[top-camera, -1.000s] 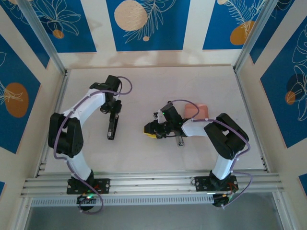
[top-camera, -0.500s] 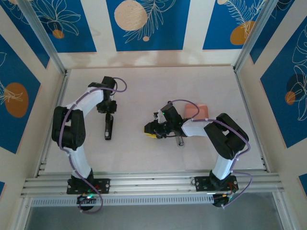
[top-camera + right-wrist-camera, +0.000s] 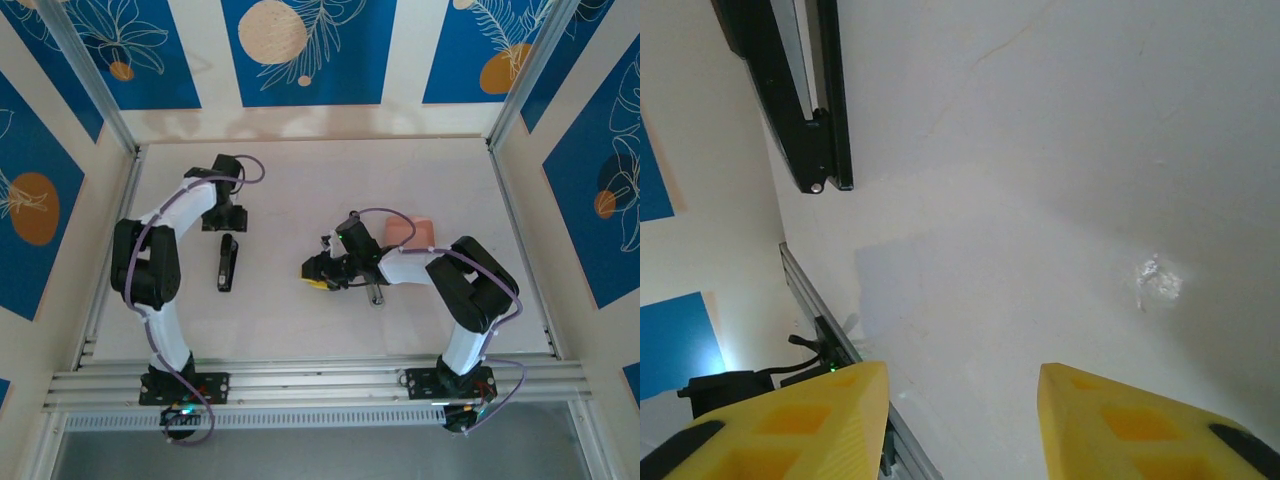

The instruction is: Load the staples into the stapler

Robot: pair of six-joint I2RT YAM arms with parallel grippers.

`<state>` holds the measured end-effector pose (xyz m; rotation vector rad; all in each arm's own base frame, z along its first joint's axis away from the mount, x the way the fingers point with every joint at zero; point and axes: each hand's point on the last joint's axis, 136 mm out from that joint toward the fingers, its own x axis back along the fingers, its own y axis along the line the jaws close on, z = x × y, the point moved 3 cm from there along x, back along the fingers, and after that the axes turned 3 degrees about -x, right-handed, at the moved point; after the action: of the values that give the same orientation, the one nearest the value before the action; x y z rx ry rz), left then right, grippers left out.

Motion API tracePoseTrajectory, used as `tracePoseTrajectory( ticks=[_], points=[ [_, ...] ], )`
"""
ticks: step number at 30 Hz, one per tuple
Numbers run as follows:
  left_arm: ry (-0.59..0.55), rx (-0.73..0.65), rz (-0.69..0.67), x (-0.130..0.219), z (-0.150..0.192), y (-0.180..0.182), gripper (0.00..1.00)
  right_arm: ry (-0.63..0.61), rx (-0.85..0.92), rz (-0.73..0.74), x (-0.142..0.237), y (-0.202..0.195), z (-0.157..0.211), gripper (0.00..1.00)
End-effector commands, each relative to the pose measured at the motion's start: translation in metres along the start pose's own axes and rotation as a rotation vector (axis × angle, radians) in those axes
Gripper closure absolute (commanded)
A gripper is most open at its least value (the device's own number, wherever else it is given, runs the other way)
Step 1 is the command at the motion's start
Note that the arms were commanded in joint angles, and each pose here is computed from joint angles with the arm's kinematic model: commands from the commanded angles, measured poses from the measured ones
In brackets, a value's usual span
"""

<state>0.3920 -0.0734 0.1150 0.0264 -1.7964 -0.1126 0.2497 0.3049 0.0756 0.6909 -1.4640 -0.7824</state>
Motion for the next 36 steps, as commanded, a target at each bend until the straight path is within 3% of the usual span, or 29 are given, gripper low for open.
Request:
tracePoseTrajectory(
  ticks=[1, 6, 10, 14, 19, 24, 36],
  points=[
    [-0.084, 0.030, 0.041, 0.049, -0.008, 0.006, 0.31, -0.016, 0.069, 0.033, 0.016, 0.018, -0.002, 0.54],
    [-0.239, 0.011, 0.244, 0.106, -0.006, -0.013, 0.18, -0.035, 0.160, 0.202, 0.041, 0.021, -0.008, 0.52],
    [-0.390, -0.038, 0.455, 0.140, 0.011, -0.033, 0.17, -0.061, 0.251, 0.392, 0.070, 0.018, -0.022, 0.51],
    [-0.503, -0.056, 0.631, 0.153, 0.033, -0.049, 0.17, -0.092, 0.310, 0.574, 0.100, 0.006, -0.045, 0.47],
    [-0.570, -0.062, 0.781, 0.143, 0.056, -0.063, 0.19, -0.094, 0.342, 0.747, 0.131, -0.009, -0.090, 0.42],
    [-0.585, -0.042, 0.813, 0.125, 0.071, -0.065, 0.19, -0.062, 0.356, 0.866, 0.140, -0.025, -0.131, 0.35],
    [-0.539, -0.046, 0.762, 0.104, 0.084, -0.061, 0.19, 0.030, 0.390, 0.859, 0.095, -0.050, -0.172, 0.32]
  ],
)
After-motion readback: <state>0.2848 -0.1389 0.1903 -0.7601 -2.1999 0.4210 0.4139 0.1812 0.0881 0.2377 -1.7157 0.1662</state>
